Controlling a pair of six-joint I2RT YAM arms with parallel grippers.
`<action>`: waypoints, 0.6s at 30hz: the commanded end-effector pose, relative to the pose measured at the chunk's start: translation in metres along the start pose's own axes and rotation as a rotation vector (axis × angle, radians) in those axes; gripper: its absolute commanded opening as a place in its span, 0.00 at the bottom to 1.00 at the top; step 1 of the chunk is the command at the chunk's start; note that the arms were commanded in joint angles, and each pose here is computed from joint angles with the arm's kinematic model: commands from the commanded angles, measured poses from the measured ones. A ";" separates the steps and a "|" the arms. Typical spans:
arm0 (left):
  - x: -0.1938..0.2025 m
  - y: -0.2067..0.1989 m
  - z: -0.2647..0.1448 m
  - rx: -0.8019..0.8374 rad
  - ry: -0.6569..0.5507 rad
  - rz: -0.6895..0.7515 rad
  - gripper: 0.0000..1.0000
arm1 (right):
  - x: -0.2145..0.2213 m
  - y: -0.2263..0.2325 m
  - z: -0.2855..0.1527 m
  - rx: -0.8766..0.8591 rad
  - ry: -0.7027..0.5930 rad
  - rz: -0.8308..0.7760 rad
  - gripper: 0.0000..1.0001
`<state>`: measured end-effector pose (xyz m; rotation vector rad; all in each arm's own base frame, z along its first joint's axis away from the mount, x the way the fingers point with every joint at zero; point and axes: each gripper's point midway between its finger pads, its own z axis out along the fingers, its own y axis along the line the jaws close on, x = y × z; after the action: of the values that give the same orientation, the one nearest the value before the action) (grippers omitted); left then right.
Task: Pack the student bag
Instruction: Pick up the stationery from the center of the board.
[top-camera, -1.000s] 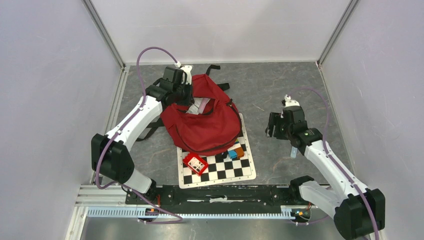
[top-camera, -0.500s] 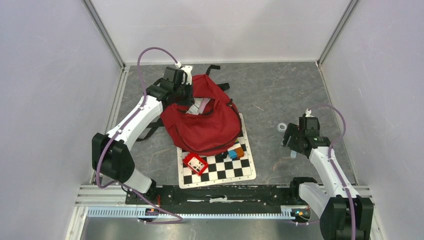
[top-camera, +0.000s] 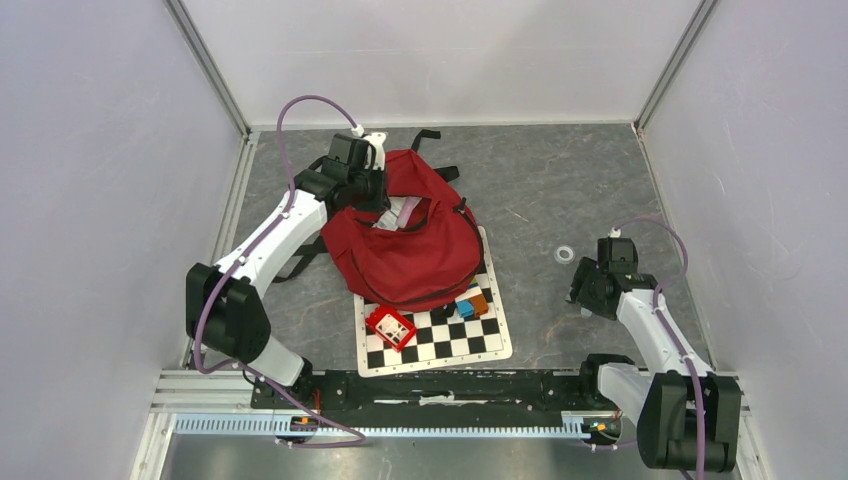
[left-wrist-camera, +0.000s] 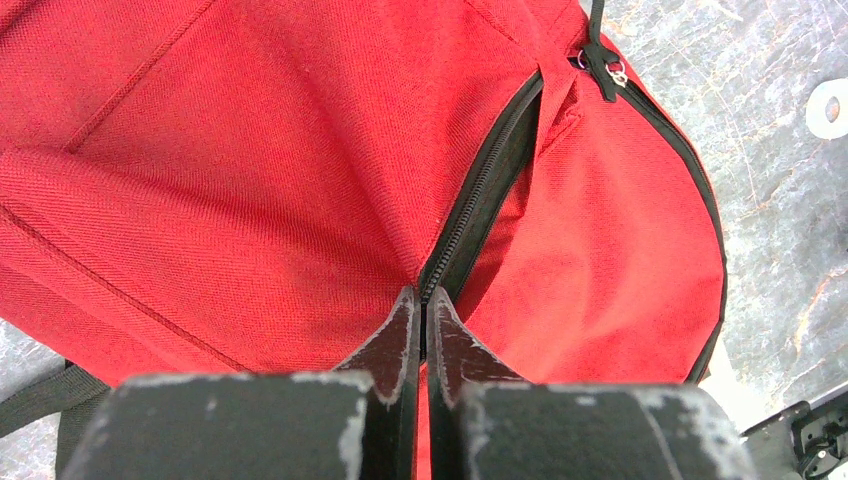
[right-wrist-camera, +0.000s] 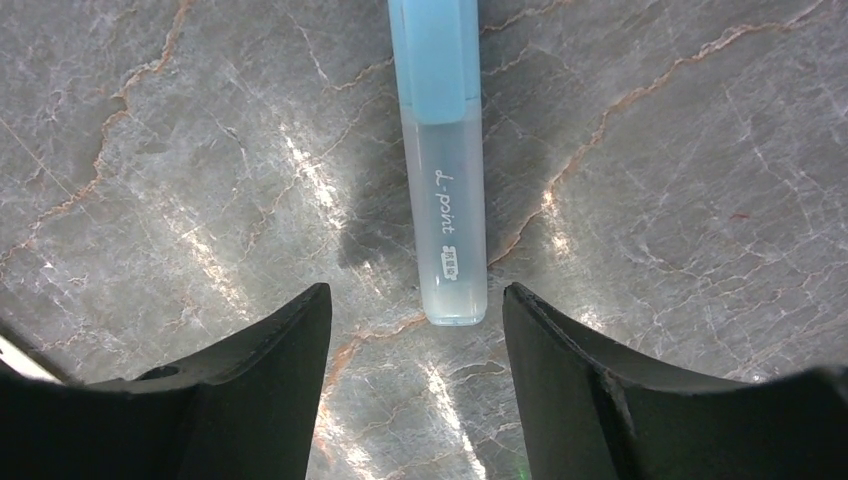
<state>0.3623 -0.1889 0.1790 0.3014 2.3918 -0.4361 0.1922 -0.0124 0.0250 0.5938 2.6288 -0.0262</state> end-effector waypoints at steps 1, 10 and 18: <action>-0.014 -0.016 -0.001 0.073 -0.041 -0.033 0.02 | -0.007 0.005 0.001 -0.035 -0.045 -0.009 0.66; -0.012 -0.016 0.001 0.073 -0.035 -0.032 0.02 | 0.006 0.012 0.010 -0.067 0.003 -0.037 0.57; -0.011 -0.015 0.001 0.069 -0.032 -0.031 0.02 | 0.008 0.005 0.014 -0.026 0.004 -0.058 0.51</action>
<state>0.3621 -0.1910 0.1764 0.3023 2.4005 -0.4520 0.1939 -0.0046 0.0148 0.5267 2.6363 0.0112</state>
